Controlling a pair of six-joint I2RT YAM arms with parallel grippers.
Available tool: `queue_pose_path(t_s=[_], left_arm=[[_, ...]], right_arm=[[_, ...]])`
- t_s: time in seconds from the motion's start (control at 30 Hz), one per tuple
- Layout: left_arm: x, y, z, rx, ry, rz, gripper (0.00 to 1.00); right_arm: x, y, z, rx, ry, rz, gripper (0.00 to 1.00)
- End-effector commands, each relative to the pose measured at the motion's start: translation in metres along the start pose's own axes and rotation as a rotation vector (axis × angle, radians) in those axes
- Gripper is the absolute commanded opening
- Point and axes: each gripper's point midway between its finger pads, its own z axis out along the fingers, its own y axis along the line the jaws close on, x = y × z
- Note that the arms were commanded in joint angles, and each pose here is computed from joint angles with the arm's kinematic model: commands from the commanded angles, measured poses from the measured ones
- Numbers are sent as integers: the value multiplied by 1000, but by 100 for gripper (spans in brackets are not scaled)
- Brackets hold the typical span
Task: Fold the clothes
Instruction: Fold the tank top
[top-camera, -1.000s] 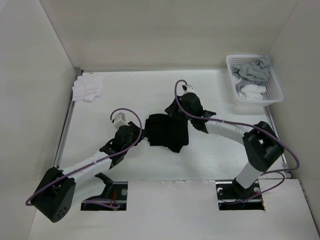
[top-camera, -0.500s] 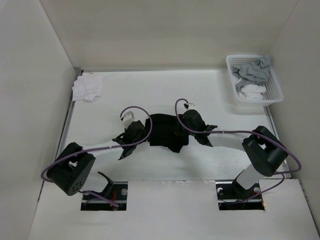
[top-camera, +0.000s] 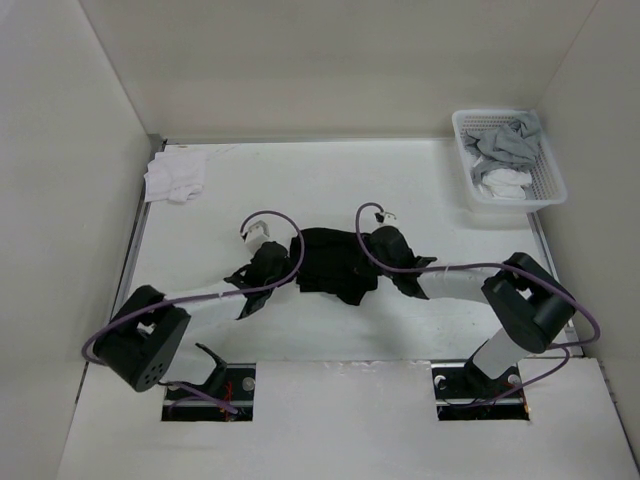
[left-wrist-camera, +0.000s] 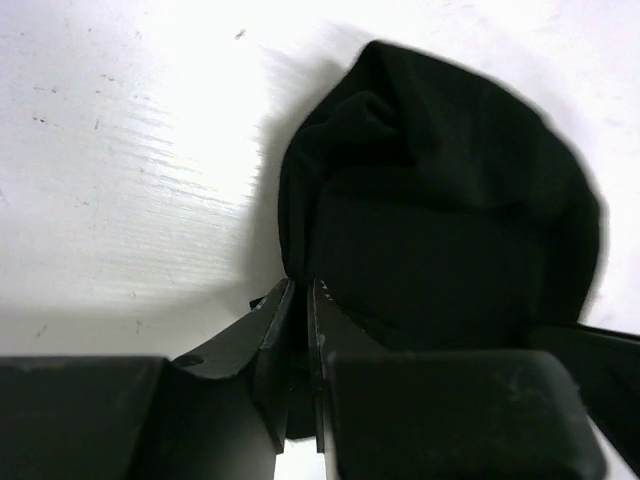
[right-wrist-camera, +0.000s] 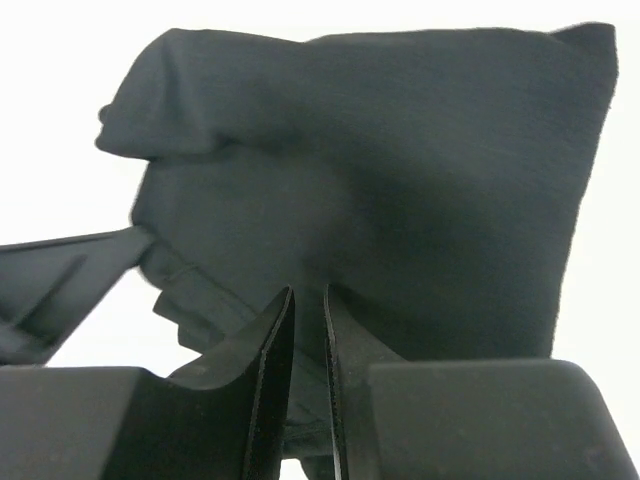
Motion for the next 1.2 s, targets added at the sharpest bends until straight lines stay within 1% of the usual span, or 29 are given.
queue_pose_path(t_s=[0.0, 0.13, 0.27, 0.37, 0.43, 0.5, 0.57, 0.63, 0.7, 0.73, 0.8, 0.83, 0.9, 0.93, 0.97, 1.03, 1.1, 1.17], left_arm=[[-14, -17, -26, 84, -19, -63, 7], [-11, -12, -49, 100, 17, -136, 6], [11, 10, -49, 49, 86, -178, 7], [31, 32, -40, -18, 144, -196, 14], [41, 36, -35, -25, 184, -204, 20], [46, 36, -34, -18, 206, -202, 27], [38, 28, -37, 12, 178, -193, 28], [21, 14, -46, 55, 109, -182, 24], [0, -11, -58, 114, 29, -155, 20], [-11, -25, -65, 140, -10, -136, 20], [-24, -54, -74, 183, -54, -87, 19], [-28, -68, -76, 202, -62, -71, 20], [-30, -88, -71, 223, -58, -60, 21], [-30, -98, -64, 234, -51, -58, 22], [-29, -108, -57, 250, -44, -61, 23], [-31, -120, -30, 265, -49, -59, 24], [-36, -121, -5, 268, -61, -74, 23], [-42, -110, 16, 242, -65, -92, 23]], right_arm=[[-11, -10, 3, 26, -56, 47, 22], [-11, -19, 5, 46, -55, 65, 22], [-10, -20, 5, 47, -54, 69, 22], [-9, -20, 4, 50, -50, 67, 22], [-9, -21, 2, 50, -52, 68, 24], [-11, -20, -3, 42, -59, 62, 28], [-15, -15, -10, 28, -68, 54, 32], [-21, -4, -20, -9, -80, 37, 37], [-32, 9, -29, -49, -99, 17, 38], [-36, 15, -33, -70, -106, 13, 37], [-46, 21, -36, -94, -123, 14, 19], [-57, 17, -36, -86, -141, 22, 9], [-70, 12, -32, -71, -167, 37, 8], [-77, 9, -27, -61, -176, 42, 9], [-83, 6, -19, -53, -178, 48, 12], [-90, 5, -6, -53, -171, 51, 23], [-96, 2, 6, -40, -170, 48, 34], [-103, -14, 14, 18, -192, 59, 44]])
